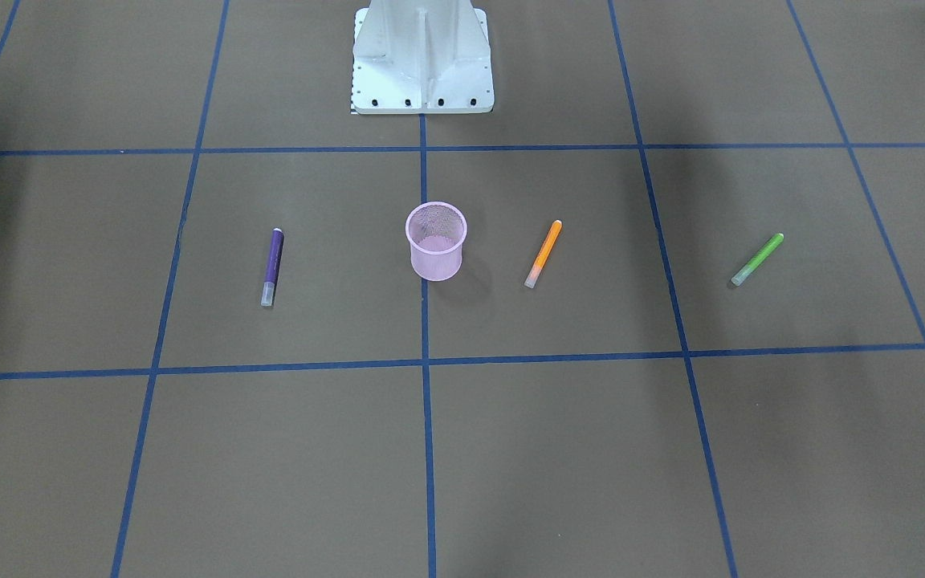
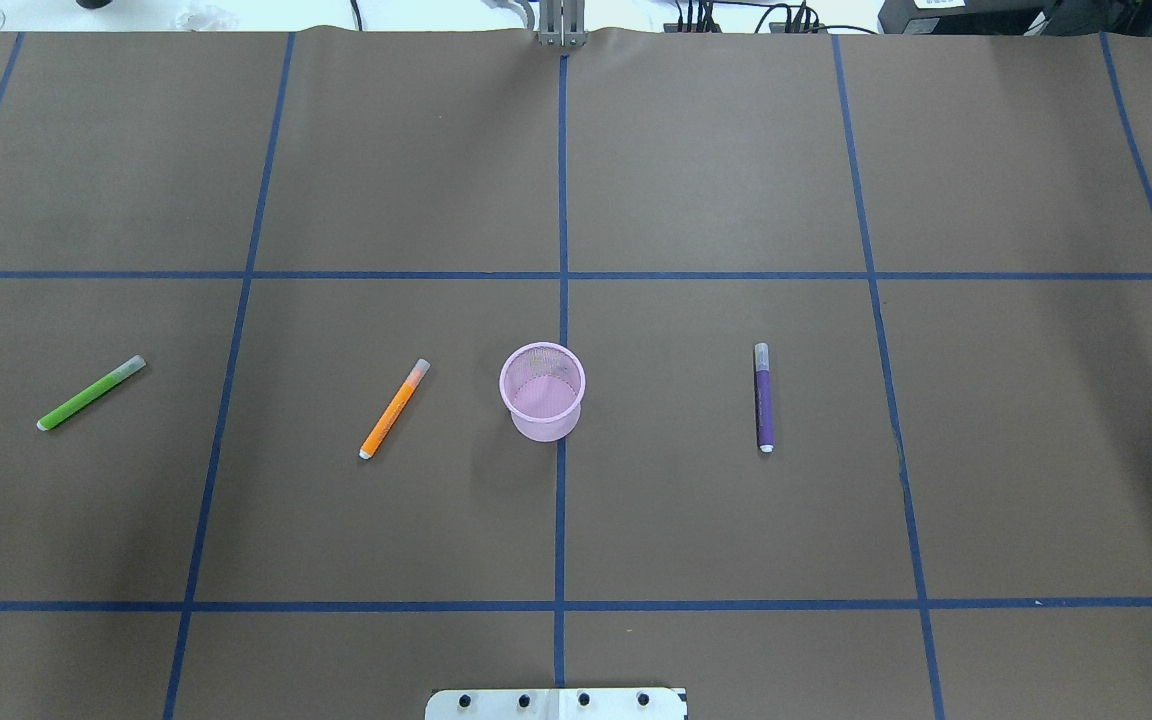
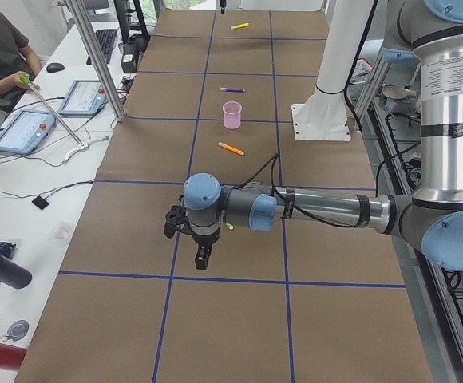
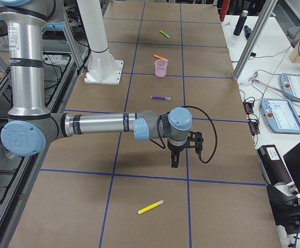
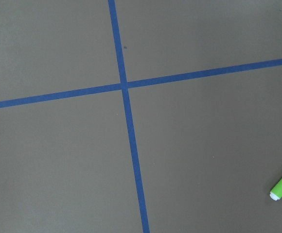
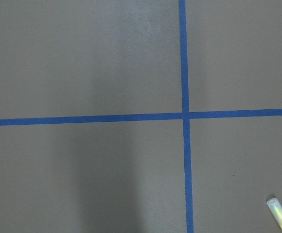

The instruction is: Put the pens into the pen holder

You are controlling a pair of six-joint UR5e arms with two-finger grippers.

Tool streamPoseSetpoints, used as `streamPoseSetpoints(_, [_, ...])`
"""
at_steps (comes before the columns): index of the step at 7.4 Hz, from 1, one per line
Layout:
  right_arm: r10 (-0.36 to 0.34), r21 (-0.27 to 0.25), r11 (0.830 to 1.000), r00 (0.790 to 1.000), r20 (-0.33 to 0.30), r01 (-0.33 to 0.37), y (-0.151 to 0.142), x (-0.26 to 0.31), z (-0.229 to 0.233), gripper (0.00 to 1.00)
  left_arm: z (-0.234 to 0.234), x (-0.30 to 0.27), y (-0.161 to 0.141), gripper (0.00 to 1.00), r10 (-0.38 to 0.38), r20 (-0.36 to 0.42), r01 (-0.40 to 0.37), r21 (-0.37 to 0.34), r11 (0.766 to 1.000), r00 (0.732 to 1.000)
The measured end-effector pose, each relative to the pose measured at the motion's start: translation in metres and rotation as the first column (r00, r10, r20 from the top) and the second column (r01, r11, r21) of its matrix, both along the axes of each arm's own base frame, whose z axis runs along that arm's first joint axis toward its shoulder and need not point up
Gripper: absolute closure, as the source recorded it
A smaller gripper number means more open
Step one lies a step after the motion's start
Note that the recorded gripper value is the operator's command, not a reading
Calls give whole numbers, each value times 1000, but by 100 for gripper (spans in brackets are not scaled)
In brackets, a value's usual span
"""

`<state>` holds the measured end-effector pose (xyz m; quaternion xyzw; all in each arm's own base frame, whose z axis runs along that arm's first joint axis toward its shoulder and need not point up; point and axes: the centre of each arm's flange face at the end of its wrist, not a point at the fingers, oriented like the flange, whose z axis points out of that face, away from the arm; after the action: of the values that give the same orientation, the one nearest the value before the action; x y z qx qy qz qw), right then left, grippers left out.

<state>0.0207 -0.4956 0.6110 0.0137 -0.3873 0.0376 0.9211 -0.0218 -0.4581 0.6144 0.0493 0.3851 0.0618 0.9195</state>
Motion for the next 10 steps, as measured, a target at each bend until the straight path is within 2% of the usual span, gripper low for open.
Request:
streamPoseSetpoints(4, [33,-24,999,998,45,-31,13,17,6,0,2,-1,17,0,1,-2,-1,-5,1000,1000])
streamPoseSetpoints(8, [37,-47,998,999,32,-36,27,20,19,0,3,0,18,0,2,-6,-2,-9,1000,1000])
streamPoseSetpoints(10, [37,-54,998,999,34,-35,37,20,21,0,0,2,17,0,-41,-26,39,-59,997,999])
